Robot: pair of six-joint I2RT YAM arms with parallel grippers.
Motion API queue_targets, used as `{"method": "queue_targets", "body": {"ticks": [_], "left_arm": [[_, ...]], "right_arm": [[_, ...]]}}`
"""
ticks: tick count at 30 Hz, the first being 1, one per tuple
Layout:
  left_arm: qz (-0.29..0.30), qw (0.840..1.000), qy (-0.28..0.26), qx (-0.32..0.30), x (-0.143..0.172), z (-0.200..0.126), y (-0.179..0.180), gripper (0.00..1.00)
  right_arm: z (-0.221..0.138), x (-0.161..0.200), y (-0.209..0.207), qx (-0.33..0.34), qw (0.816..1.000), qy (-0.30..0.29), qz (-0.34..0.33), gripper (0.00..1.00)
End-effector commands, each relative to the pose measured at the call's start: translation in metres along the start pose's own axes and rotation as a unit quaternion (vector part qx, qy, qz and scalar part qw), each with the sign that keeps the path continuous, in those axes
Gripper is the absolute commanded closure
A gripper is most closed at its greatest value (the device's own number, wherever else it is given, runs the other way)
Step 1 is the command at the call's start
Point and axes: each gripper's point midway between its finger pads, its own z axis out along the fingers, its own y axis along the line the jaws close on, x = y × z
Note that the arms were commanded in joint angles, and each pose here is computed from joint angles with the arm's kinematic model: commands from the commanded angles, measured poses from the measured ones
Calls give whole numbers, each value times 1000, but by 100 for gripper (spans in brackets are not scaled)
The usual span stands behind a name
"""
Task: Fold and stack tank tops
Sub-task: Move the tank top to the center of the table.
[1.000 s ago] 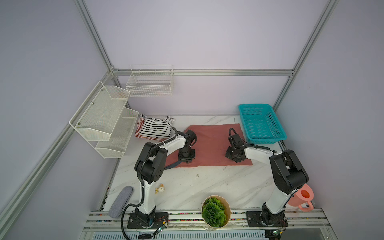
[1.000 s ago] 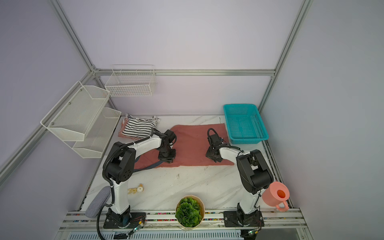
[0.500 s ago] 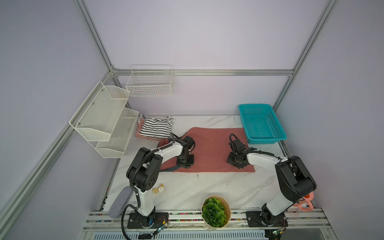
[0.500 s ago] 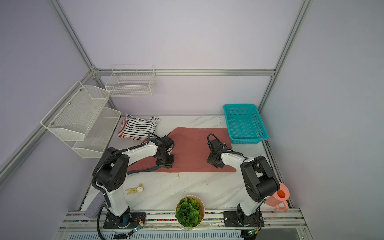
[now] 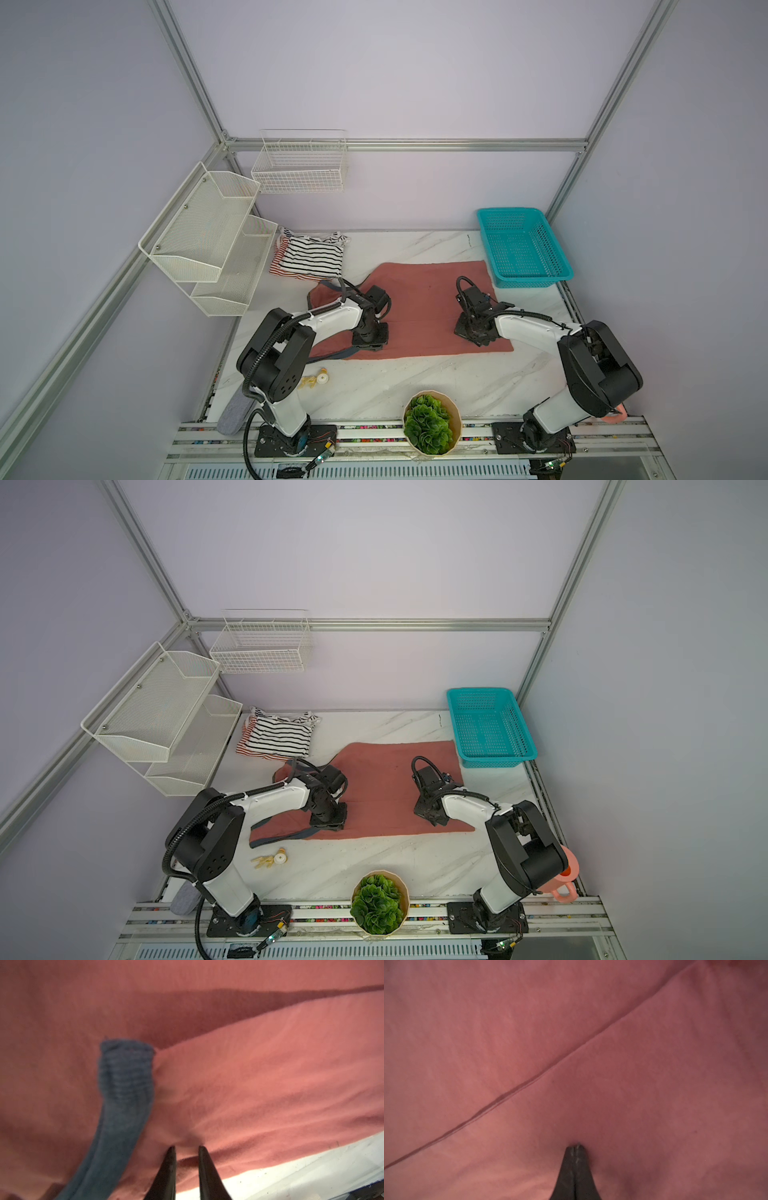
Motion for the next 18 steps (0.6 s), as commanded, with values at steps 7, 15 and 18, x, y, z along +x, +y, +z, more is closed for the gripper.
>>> {"method": "queue_targets", "body": {"ticks": [7,15,18], "left_arm": [[-7,999,-32,-38,-23,-56,-9,63],[32,978,-205,-3,-110,-171,-54,58],[17,970,-235,-55,-141,-176,-29,57]], "right_arm": [[-27,-5,0,35,999,0,-1,82],[-65,-73,76,-38,996,-77,-20,72],[-61,-90,95,-35,995,-87,-42,67]]}}
